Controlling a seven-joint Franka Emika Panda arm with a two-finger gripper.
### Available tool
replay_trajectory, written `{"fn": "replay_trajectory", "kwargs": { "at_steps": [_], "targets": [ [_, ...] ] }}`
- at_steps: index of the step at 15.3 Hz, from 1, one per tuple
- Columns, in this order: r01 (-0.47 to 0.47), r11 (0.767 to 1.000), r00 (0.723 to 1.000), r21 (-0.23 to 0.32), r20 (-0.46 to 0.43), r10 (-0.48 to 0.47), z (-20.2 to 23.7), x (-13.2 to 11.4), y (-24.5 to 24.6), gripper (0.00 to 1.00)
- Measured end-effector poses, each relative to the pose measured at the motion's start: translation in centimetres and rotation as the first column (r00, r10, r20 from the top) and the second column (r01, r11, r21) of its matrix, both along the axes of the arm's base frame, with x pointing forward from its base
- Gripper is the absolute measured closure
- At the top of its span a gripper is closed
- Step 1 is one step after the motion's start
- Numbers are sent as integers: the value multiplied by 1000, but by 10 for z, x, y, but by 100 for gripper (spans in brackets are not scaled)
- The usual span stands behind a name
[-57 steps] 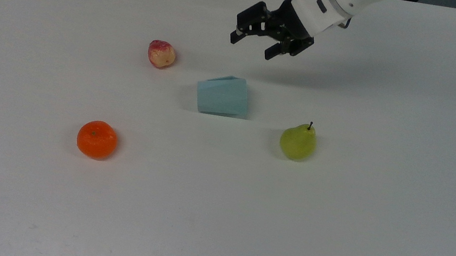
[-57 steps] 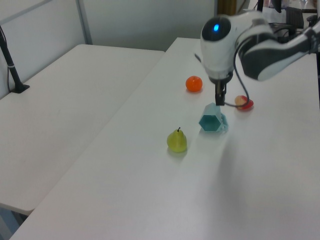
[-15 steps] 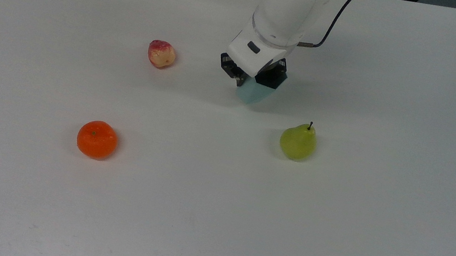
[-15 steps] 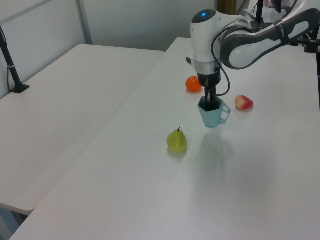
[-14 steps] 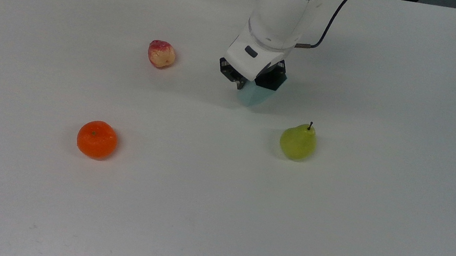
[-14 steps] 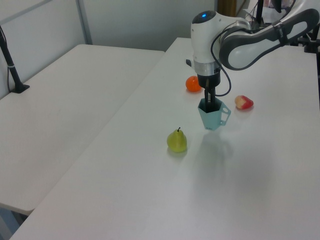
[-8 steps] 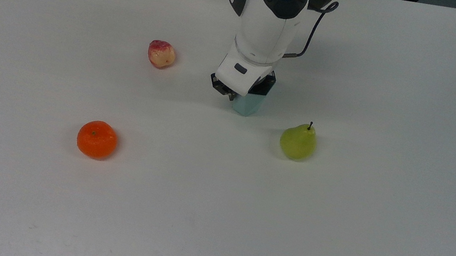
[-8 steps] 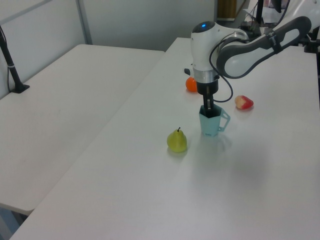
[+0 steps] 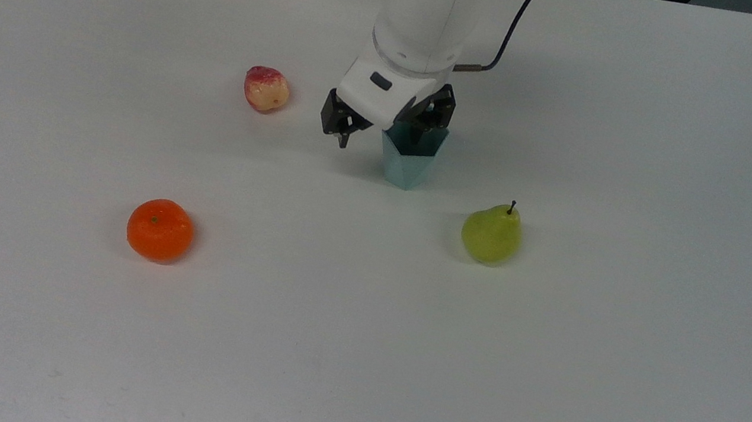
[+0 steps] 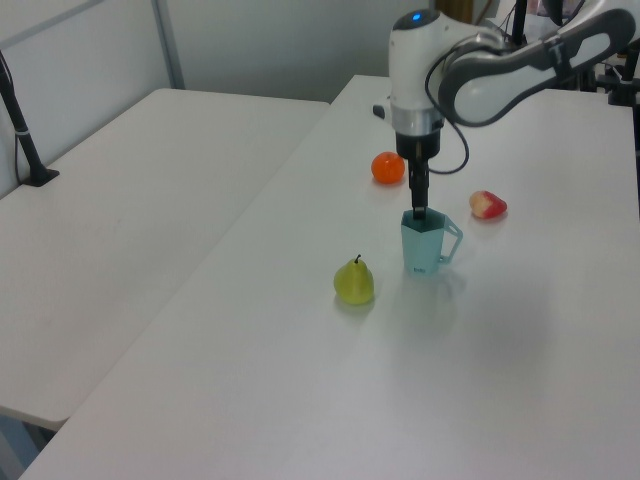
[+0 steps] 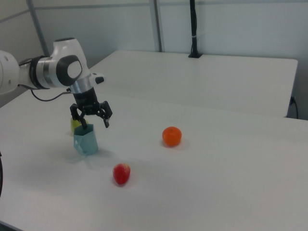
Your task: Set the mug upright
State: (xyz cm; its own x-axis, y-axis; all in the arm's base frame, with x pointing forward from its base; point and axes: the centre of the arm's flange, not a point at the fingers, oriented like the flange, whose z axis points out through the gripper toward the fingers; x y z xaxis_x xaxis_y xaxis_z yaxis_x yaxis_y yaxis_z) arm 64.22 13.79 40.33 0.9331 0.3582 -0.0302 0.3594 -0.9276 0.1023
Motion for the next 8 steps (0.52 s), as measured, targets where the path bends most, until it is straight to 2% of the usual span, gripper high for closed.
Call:
{"fn": "replay_trajectory", "kwargs": {
  "at_steps": [4,8],
  "targets": [
    [118,993,991,1,56,-117,74,-13,-34,0],
    [211,977,974,1,84,-210,145,-41,-80,0]
  ]
}}
